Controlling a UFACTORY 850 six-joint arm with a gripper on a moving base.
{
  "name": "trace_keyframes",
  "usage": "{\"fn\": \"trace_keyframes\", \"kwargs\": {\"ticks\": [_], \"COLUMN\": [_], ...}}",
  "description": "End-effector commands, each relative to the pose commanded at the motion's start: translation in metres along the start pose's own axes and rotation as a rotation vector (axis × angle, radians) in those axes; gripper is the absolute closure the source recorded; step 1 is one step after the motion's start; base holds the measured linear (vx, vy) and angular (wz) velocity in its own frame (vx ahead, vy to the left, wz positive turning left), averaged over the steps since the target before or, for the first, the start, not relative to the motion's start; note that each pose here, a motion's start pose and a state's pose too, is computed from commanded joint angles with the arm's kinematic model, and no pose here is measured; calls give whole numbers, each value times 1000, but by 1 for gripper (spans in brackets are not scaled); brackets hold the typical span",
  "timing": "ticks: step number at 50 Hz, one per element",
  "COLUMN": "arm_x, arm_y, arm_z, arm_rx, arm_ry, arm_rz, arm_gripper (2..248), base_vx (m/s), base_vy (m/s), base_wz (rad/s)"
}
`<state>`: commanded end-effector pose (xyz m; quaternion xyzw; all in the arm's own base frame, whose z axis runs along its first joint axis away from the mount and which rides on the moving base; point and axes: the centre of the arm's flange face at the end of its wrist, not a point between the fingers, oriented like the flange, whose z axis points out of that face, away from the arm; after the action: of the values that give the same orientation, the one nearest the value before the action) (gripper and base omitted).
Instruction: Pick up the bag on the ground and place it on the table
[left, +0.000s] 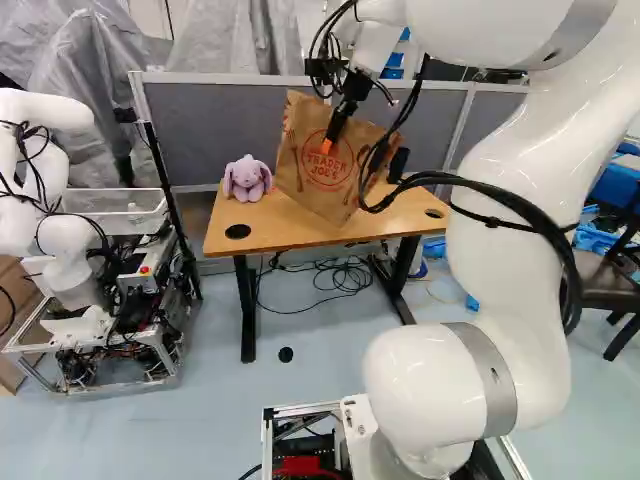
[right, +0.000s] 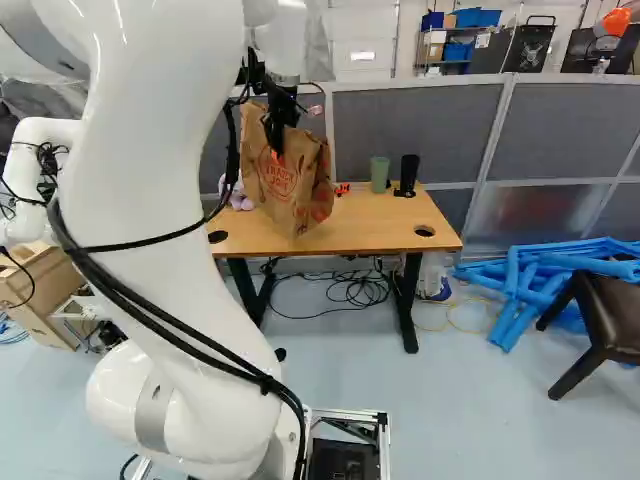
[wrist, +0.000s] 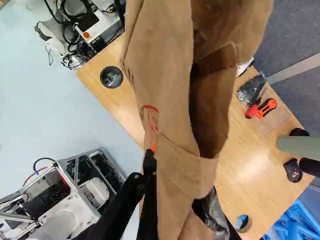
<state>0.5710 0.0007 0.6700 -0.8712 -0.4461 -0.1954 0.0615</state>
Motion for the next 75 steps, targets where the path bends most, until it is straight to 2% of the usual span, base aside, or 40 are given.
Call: {"fn": "trace_keyframes", "kwargs": {"ticks": [16,24,75], "arm_x": [1,1,7], "arm_y": [1,8,104], "arm_z": [0,7,100], "arm_rx": [0,4,34], "arm_ry": [0,-4,-35], "arm_rz": [0,4,49], "arm_gripper": [229,229,229], "base_vx": [-2,0,0], "base_vy": [0,0,0], "base_wz": [0,0,0]}}
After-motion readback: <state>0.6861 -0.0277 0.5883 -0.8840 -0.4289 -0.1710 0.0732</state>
